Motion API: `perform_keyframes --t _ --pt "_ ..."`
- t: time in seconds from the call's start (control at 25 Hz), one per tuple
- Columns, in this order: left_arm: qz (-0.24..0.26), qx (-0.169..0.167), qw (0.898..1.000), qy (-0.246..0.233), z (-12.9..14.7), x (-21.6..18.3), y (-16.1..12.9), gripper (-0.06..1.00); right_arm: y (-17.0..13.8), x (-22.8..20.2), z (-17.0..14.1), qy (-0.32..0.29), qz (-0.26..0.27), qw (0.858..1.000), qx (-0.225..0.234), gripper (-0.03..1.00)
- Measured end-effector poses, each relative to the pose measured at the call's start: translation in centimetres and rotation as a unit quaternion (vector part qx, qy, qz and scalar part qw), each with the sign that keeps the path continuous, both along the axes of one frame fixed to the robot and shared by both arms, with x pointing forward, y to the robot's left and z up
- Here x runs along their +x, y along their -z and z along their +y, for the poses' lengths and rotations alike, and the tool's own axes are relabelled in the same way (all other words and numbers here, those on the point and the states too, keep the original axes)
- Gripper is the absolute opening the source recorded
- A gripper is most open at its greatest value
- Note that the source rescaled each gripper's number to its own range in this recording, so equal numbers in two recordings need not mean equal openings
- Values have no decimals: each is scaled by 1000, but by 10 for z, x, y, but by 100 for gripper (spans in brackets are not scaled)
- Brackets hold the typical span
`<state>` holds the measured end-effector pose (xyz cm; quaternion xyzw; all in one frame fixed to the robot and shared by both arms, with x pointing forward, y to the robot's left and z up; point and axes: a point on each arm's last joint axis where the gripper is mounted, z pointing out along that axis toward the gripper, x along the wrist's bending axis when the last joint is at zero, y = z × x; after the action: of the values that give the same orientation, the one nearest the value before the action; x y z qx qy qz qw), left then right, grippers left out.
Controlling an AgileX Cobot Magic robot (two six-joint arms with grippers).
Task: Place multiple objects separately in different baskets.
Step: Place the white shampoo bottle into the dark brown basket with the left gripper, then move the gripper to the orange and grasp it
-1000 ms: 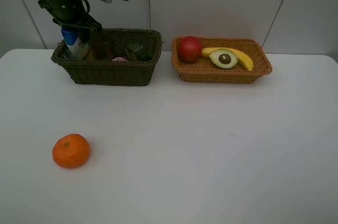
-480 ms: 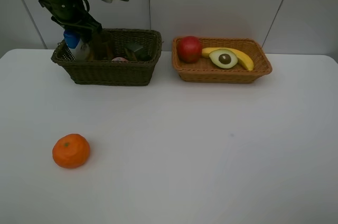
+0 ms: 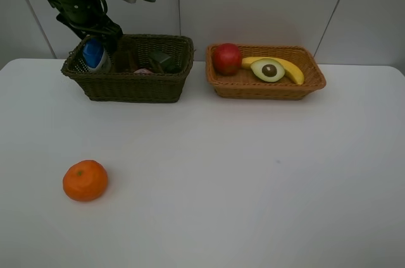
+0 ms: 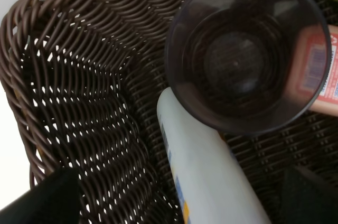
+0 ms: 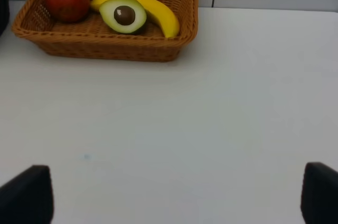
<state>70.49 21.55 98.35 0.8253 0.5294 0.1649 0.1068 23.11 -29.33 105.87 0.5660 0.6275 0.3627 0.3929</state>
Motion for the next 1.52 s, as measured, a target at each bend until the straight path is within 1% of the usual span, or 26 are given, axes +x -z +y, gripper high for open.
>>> perform_keyframes --t 0.28,0.48,0.52,0.76,0.88,1.08,1.2,1.36,1.52 --pt "1 -1 1000 -1 0 -1 -3 100 0 0 0 0 0 1000 0 98" --pt "-9 -3 1000 -1 1 -5 -16 100 0 0 0 0 0 1000 0 98" --pt "-12 -4 1000 -2 1 -6 -23 100 0 0 0 0 0 1000 0 98" --pt "-7 -14 1000 -6 1 -14 -40 100 0 0 0 0 0 1000 0 98" --pt "-1 -17 1000 -8 2 -20 -49 100 0 0 0 0 0 1000 0 98" --pt "37 -17 999 -15 3 -32 -57 100 0 0 0 0 0 1000 0 98" --pt "58 -17 998 -29 4 -38 -61 100 0 0 0 0 0 1000 0 98" --pt "53 -23 997 -41 6 -44 -73 100 0 0 0 0 0 1000 0 98" --pt "42 -41 997 -42 3 -52 -87 100 0 0 0 0 0 1000 0 98"
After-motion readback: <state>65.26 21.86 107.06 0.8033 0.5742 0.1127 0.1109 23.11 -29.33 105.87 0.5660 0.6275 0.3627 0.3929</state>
